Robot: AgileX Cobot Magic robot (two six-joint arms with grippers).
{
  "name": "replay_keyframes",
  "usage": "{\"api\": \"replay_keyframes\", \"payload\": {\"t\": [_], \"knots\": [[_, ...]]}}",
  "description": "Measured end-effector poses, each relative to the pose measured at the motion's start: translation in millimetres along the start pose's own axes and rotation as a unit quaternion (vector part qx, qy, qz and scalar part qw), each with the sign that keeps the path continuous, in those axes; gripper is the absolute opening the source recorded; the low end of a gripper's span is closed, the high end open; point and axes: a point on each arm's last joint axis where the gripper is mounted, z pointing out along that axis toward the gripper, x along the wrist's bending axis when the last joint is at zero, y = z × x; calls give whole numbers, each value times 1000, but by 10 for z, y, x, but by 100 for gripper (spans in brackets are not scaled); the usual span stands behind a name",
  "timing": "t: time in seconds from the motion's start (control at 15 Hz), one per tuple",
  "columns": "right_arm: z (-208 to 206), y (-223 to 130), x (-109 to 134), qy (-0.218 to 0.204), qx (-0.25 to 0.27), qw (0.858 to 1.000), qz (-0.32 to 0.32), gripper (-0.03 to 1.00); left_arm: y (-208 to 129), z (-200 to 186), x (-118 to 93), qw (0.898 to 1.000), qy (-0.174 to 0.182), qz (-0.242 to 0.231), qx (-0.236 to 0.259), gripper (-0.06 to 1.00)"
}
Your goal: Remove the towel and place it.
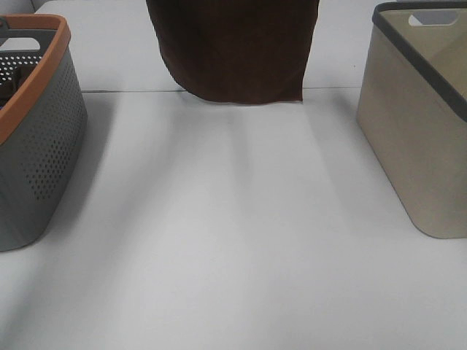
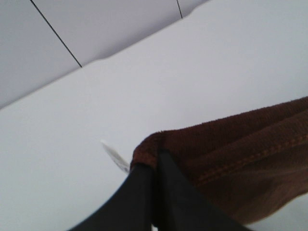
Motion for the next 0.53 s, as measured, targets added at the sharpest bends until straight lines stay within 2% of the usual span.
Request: {"api": "replay_keyframes", "payload": {"t": [0.2,0.4,0.47,0.53], "knots": [[10,-175,97,15,32,999,7,0,-161,-15,-40,996,-6,-12,91,0],[-5,-467,232,33,94,995,23,0,-326,-74,-107,981,-17,-30,192,0],[-25,-559,259,30,133,990,33,0,-407,-122,-175,968,-37,-43,245,0],[-30,-578,258,29,145,988,34,0,-421,-131,-190,965,-43,-48,254,0]]}}
